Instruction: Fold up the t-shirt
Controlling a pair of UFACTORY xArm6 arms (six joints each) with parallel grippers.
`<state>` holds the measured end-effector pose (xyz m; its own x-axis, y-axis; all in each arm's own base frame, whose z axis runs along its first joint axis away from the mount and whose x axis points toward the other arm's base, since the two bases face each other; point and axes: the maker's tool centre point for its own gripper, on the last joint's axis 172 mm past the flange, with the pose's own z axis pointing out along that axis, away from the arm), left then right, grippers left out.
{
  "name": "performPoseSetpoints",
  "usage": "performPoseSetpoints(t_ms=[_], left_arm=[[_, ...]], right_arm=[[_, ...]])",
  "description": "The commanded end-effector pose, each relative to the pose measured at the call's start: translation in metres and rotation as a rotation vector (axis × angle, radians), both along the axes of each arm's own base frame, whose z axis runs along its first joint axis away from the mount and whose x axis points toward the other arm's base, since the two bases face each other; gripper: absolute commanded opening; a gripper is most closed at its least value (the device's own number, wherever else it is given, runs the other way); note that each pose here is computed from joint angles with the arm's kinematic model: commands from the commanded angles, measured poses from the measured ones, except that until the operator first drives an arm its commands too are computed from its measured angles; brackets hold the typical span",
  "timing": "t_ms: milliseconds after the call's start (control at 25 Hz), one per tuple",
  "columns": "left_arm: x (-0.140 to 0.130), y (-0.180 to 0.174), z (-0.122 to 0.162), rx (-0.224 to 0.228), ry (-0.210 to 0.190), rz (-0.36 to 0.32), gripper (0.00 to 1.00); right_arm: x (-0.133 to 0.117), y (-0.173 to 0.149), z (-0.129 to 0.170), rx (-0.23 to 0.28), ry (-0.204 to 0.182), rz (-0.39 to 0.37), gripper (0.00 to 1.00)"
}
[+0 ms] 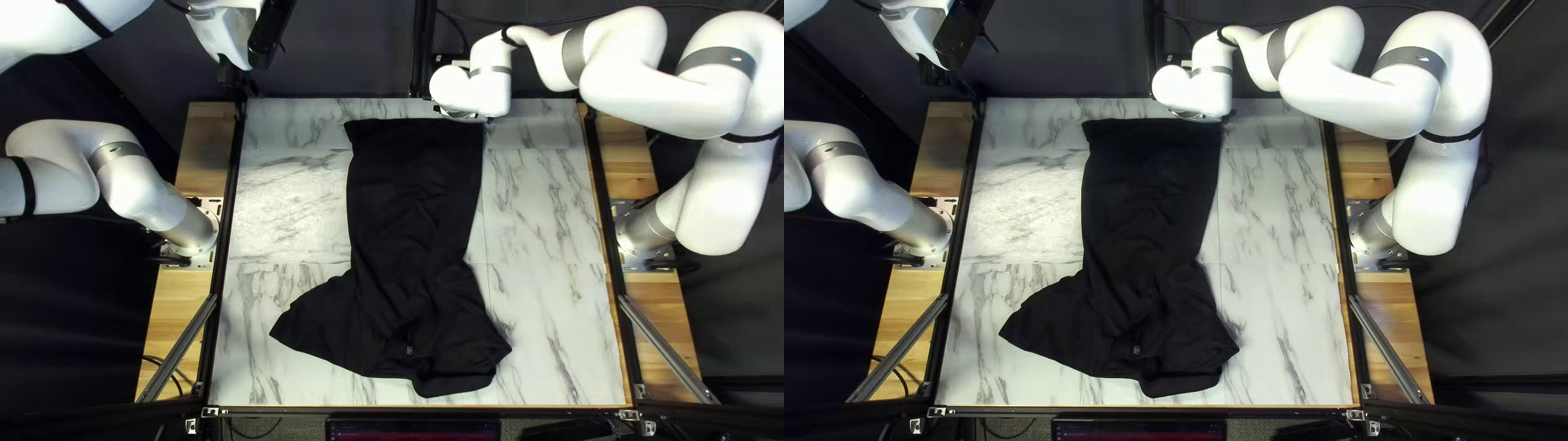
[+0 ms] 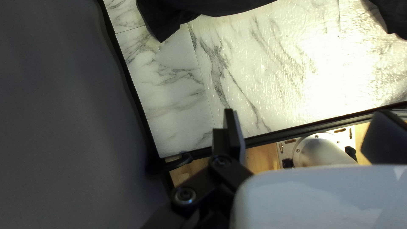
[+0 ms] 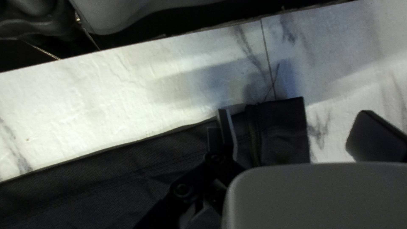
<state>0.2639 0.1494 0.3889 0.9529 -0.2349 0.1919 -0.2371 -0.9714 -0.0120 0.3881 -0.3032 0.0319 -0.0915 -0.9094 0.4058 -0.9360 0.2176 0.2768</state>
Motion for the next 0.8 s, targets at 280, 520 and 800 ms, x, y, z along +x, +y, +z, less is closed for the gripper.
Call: performPoseSetpoints(t_ms=[280,520,800], left_arm=[[0.0,0.0,0.0,0.0,0.0,0.0,1.0],[0.0,0.0,0.0,0.0,0.0,0.0,1.0],[0.0,0.0,0.0,0.0,0.0,0.0,1.0]], right_arm=[[0.0,0.006,0.009,-0.004,0.004,0.001,0.0],[0.004,0.012,0.021,-0.023,0.001,-0.001,0.0],[0.009,0.011,0.023,-0.031,-0.008,0.001,1.0]])
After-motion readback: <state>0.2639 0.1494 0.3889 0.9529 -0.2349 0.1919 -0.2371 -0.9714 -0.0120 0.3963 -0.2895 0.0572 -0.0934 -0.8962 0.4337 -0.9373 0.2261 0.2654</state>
